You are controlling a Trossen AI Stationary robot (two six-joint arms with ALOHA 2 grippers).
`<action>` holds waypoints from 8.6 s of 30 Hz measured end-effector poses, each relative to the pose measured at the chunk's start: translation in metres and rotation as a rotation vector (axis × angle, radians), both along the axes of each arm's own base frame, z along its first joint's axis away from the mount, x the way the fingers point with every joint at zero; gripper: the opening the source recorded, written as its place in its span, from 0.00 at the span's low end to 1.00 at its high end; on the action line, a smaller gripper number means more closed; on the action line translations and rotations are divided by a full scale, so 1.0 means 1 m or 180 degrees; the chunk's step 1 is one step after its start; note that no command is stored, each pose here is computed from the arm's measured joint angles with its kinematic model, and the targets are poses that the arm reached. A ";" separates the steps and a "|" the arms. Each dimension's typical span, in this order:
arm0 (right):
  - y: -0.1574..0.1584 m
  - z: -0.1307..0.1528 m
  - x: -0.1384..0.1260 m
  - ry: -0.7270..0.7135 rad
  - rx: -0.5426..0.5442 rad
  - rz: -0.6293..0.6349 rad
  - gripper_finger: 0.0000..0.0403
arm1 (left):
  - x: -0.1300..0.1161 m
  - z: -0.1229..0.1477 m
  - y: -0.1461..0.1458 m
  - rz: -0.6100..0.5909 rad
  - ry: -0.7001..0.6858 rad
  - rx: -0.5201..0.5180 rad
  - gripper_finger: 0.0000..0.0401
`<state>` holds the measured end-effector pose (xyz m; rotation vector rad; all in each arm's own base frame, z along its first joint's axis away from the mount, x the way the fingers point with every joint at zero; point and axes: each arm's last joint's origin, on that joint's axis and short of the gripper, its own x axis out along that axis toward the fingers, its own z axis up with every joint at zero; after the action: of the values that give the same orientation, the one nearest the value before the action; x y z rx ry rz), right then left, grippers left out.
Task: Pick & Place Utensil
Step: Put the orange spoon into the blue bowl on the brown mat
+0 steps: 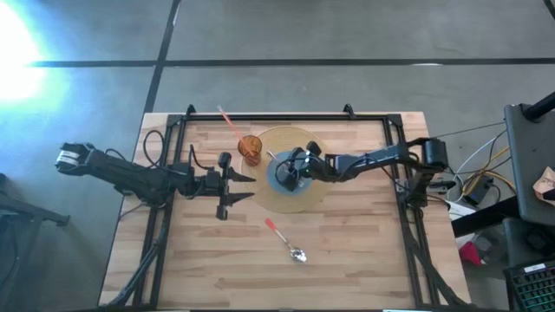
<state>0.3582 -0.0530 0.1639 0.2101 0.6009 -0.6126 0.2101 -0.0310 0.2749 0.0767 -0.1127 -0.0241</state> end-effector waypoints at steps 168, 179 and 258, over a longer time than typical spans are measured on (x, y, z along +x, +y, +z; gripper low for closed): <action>0.137 0.090 -0.078 0.0807 -0.0200 -0.0091 0.03 | 0.000 -0.017 0.004 0.0371 0.0423 -0.0667 0.44; 0.122 0.073 -0.109 -0.0269 -0.0289 -0.0171 0.03 | 0.001 -0.014 0.005 0.0490 0.0298 -0.0671 0.44; 0.154 0.060 0.008 -0.0571 -0.1972 -0.0294 0.03 | 0.083 -0.030 -0.002 0.1044 -0.0265 -0.0331 0.01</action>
<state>0.3659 0.1011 0.2241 -0.2886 0.2092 -0.8309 0.2930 -0.0329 0.2445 -0.0085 -0.1833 0.3125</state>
